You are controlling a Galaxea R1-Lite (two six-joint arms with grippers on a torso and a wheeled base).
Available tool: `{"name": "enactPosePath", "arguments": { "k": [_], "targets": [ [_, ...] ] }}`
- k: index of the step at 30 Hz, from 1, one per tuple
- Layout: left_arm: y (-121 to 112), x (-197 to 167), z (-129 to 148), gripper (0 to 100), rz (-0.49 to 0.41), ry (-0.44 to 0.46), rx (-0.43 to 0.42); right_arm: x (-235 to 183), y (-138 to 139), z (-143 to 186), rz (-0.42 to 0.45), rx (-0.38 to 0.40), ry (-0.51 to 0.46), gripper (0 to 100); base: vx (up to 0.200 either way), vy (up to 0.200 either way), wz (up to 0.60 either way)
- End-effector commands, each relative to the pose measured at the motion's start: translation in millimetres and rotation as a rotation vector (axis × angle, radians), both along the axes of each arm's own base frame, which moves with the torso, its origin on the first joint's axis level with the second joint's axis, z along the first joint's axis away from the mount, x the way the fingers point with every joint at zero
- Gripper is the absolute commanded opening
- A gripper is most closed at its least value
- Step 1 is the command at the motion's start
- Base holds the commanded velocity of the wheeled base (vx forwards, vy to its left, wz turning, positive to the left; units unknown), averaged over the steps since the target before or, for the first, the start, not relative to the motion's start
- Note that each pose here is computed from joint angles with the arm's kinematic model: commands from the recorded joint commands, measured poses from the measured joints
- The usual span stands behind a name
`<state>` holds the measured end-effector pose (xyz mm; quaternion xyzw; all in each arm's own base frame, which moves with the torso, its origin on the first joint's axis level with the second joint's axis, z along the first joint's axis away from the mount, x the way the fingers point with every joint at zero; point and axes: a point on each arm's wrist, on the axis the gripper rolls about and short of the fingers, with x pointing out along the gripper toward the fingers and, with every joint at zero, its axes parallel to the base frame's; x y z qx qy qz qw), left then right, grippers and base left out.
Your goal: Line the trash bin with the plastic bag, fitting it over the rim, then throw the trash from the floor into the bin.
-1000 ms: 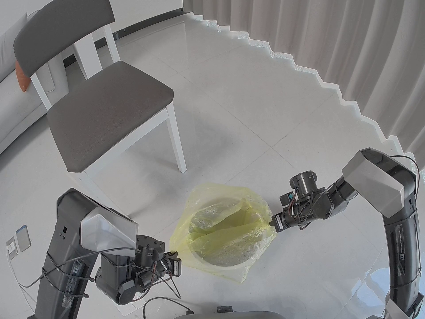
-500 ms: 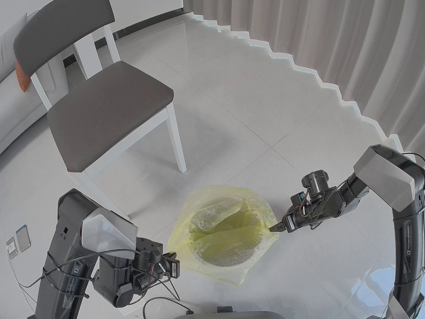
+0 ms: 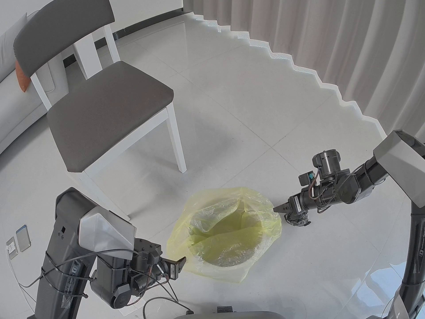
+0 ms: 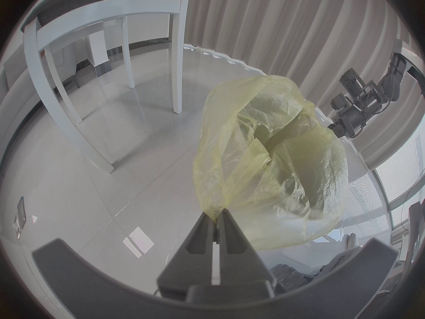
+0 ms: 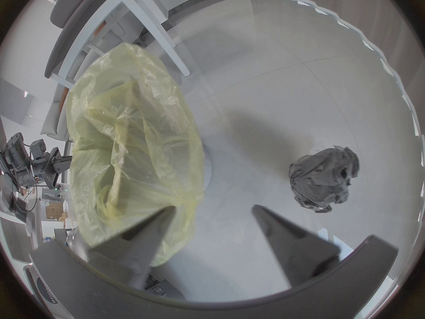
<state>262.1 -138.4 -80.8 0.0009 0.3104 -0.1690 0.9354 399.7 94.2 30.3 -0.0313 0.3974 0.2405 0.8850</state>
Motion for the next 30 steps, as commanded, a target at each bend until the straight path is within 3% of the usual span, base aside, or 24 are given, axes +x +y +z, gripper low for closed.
{"name": "enactPosePath", "arguments": {
  "k": [1,7,17,22,30],
  "targets": [
    [0,1,7,100,0.002,-0.028,-0.018,1,9,14,0.019,0.012,-0.042,100,0.0,0.0,0.0],
    [5,-2,20,100,0.016,-0.037,-0.029,5,22,25,0.02,0.045,-0.067,100,0.0,0.0,0.0],
    [7,3,60,100,0.031,-0.152,-0.091,-3,-15,60,-0.061,0.052,-0.118,100,0.0,0.0,0.0],
    [-14,32,81,100,0.001,-0.287,-0.154,-14,-35,73,-0.104,0.054,-0.127,100,0.0,0.0,0.0],
    [-55,75,81,100,-0.081,-0.297,-0.163,-52,-44,70,-0.114,0.038,-0.071,100,0.0,0.0,0.0]
  ]
}}
